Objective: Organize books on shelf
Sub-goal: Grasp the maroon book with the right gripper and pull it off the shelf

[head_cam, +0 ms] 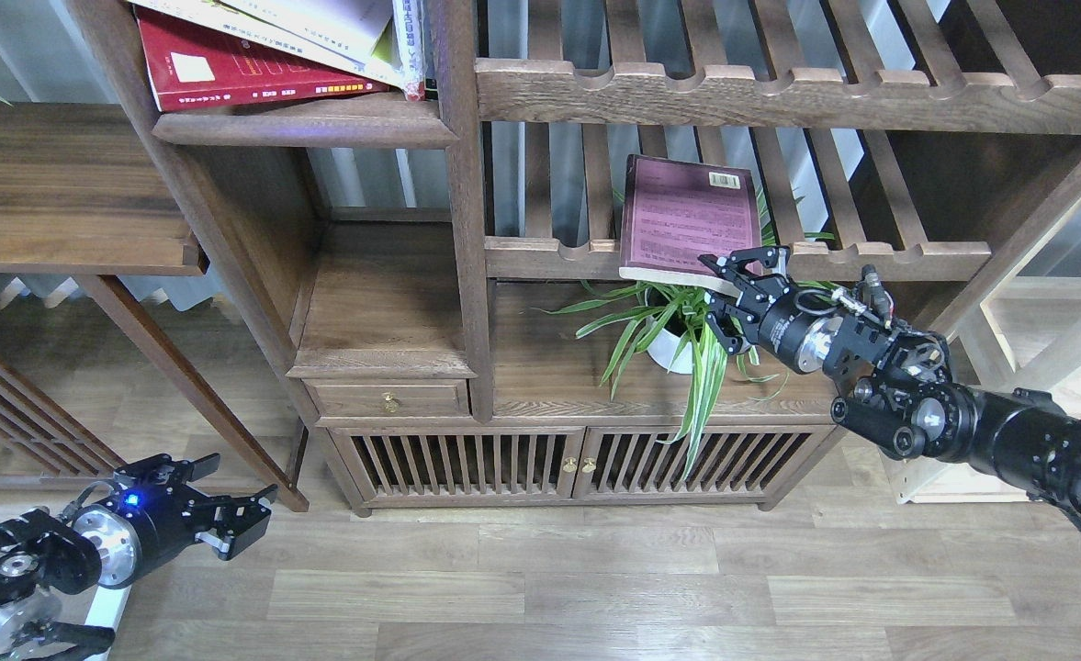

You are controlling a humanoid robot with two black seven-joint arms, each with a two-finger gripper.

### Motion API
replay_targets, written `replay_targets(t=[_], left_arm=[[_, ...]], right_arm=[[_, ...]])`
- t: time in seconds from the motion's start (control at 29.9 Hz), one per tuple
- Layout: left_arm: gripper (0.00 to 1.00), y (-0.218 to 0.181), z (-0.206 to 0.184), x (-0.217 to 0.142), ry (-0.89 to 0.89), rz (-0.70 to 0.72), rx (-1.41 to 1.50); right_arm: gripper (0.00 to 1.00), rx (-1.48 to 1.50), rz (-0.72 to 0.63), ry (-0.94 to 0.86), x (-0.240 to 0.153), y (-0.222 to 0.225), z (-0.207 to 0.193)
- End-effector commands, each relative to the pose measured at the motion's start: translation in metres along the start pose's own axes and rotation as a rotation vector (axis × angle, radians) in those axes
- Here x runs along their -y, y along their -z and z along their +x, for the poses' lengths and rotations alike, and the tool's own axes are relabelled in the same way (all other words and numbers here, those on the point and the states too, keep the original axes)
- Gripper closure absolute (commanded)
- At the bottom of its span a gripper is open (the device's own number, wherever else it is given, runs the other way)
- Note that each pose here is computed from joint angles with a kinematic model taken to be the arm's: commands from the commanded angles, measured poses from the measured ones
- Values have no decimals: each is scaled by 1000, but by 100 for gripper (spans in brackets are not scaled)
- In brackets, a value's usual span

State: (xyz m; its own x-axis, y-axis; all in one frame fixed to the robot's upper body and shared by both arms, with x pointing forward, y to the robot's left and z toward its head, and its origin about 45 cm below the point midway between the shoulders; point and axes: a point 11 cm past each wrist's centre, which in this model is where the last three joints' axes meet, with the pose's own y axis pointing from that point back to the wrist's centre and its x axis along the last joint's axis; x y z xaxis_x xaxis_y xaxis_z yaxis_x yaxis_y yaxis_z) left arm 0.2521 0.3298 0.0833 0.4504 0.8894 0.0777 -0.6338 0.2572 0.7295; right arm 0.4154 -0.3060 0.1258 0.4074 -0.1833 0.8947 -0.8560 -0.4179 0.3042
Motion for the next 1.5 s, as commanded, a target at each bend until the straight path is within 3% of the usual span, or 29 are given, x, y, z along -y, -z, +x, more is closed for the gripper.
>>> replay_targets(t=[0.0,0.5,0.9,1.47], left_arm=[[19,0,0,0,0,-5,-1],[19,6,19,10,-58,7,-11],[19,9,19,12,-62,15,-11],[19,9,20,15,-68,11,2]], right_arm=[[100,74,-4,-41,-1,3,7],[100,181,-73,-58,-58,-34,8],[100,223,-107,-143,-93,-53,40],[100,250,-181,-180,-151,-77,54]])
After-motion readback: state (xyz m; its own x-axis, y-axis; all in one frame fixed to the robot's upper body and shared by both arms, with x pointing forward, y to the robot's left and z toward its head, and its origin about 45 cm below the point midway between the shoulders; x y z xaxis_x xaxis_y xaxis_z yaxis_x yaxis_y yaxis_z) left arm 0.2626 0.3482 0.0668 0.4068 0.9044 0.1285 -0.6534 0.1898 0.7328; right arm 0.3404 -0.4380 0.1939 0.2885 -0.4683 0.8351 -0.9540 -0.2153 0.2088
